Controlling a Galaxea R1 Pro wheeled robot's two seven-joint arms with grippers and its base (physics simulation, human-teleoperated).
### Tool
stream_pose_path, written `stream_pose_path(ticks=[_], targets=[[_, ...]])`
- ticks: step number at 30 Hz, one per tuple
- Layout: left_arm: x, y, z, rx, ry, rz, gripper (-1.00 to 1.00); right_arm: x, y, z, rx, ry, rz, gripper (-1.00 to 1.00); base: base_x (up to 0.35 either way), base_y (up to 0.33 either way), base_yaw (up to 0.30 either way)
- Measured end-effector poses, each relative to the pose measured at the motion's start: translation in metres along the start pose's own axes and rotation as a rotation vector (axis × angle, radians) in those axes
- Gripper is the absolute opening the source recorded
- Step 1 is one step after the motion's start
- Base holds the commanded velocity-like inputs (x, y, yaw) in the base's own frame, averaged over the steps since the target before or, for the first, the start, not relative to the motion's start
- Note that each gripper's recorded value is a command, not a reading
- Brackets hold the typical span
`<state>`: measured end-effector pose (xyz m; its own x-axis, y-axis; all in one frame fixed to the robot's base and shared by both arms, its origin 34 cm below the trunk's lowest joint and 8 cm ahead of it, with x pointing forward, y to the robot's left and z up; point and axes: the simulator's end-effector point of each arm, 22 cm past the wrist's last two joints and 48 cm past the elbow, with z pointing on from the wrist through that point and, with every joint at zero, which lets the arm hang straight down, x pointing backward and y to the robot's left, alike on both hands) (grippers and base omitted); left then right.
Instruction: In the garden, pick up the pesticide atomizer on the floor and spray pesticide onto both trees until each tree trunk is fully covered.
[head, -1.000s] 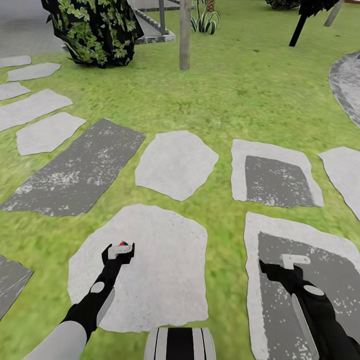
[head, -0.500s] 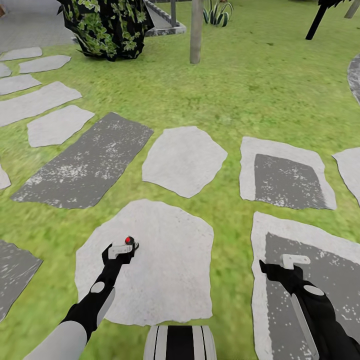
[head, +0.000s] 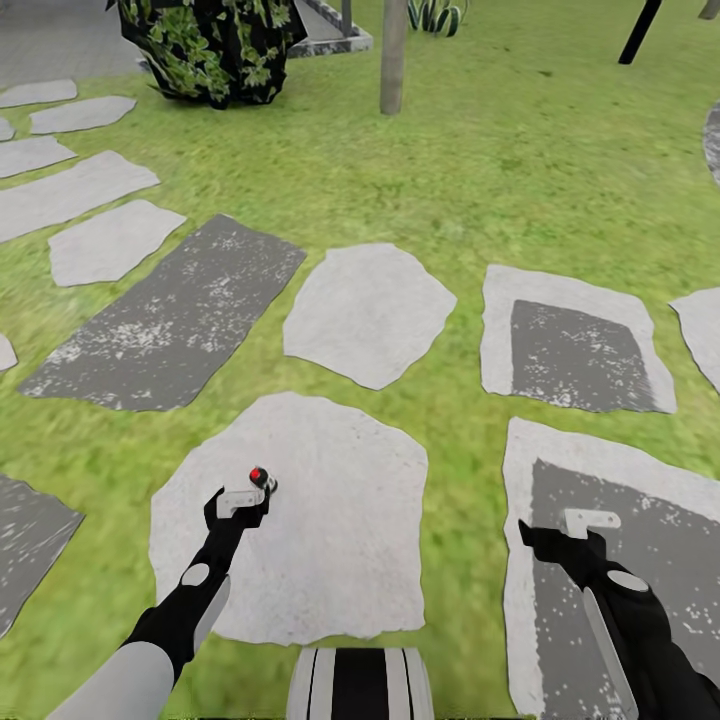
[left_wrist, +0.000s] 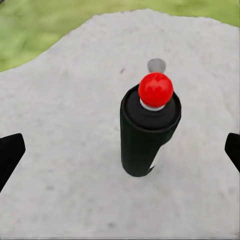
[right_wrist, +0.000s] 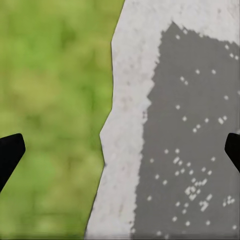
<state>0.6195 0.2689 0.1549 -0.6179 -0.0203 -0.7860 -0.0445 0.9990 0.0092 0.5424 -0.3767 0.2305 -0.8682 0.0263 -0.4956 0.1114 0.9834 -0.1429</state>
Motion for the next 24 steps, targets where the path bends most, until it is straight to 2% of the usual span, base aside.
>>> stream_pose_path(ticks=[10, 24], targets=[[0.016, 0.0, 0.002, 0.0, 0.024, 0.001, 1.0, 0.012, 0.001, 0.007, 0.001, 0.025, -0.005, 1.0, 0.0, 0.0, 0.0], [0.016, 0.0, 0.002, 0.0, 0.023, 0.002, 1.0, 0.013, 0.001, 0.007, 0.001, 0.025, -0.005, 1.0, 0.012, -0.009, 0.0]])
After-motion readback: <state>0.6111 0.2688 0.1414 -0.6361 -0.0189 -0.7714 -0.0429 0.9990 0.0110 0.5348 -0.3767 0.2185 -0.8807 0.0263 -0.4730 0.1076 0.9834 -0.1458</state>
